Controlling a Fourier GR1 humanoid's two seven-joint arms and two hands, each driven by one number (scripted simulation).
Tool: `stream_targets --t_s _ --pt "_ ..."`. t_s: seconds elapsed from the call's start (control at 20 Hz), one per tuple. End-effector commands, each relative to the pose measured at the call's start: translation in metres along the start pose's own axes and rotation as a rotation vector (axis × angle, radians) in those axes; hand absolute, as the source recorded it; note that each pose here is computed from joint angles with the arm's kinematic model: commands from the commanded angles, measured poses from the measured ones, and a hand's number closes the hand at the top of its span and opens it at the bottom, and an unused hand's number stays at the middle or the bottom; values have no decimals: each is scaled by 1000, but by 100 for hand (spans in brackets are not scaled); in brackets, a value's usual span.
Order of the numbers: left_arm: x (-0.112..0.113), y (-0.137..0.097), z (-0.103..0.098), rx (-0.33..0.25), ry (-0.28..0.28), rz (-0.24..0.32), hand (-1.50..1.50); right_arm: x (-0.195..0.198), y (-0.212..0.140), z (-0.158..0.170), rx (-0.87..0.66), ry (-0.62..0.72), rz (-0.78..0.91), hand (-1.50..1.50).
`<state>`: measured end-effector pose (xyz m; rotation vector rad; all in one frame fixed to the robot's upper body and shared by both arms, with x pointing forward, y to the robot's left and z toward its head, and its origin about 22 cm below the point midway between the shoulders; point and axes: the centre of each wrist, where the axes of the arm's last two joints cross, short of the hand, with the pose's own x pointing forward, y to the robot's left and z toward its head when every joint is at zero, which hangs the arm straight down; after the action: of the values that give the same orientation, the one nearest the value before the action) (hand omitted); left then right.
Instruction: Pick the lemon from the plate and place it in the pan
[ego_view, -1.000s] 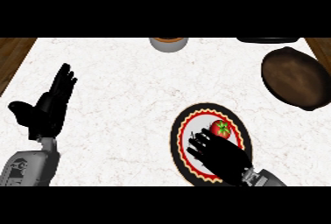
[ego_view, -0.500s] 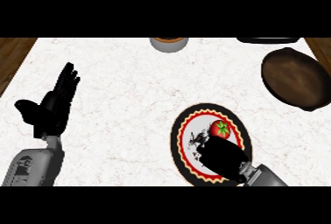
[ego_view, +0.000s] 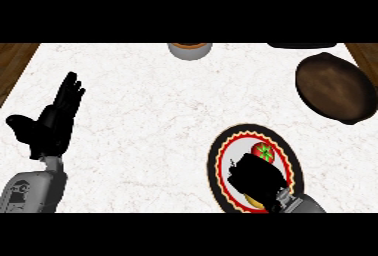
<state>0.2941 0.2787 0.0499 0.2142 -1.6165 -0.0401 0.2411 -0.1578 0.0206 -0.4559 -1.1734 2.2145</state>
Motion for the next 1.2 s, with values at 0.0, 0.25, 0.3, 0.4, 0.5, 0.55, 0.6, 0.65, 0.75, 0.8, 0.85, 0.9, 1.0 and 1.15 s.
stream_targets --t_s 0.0,0.25,0.3,0.4,0.5,0.55,0.6,0.65,0.75,0.8,0.85,0.9,1.0,1.15 --pt "-6 5 6 35 8 -2 0 -9 24 15 -69 193 -329 150" --pt "-11 11 7 32 20 4 0 -17 15 55 -384 391 -427 150" --pt "-7 5 6 17 15 3 0 -21 10 56 -467 413 -399 150" --pt "-1 9 5 20 10 13 0 -16 -3 80 -603 418 -381 150" --pt "-9 5 11 1 18 -1 0 -13 -23 98 -706 418 -439 150" --pt "4 -6 2 7 -11 -9 0 -24 -21 107 -744 424 -461 150" --pt "-13 -2 5 1 3 4 0 -17 -20 113 -743 447 -448 150" --pt "2 4 -4 8 -3 1 0 -18 -42 126 -805 441 -472 150" --pt "5 2 -5 4 3 4 0 -23 -38 125 -860 504 -513 150" --pt "-3 11 0 3 -5 -2 0 -28 -24 136 -870 533 -499 150" --pt "-8 4 0 -3 8 -9 0 -38 -38 140 -877 528 -527 150" --pt "10 -1 -7 -23 11 17 0 -54 -48 137 -929 525 -575 150" --pt "-3 3 -1 -5 -14 -1 0 -62 -44 131 -969 504 -674 150" --pt "4 -11 1 -19 0 9 0 -93 -52 135 -1016 484 -817 150"
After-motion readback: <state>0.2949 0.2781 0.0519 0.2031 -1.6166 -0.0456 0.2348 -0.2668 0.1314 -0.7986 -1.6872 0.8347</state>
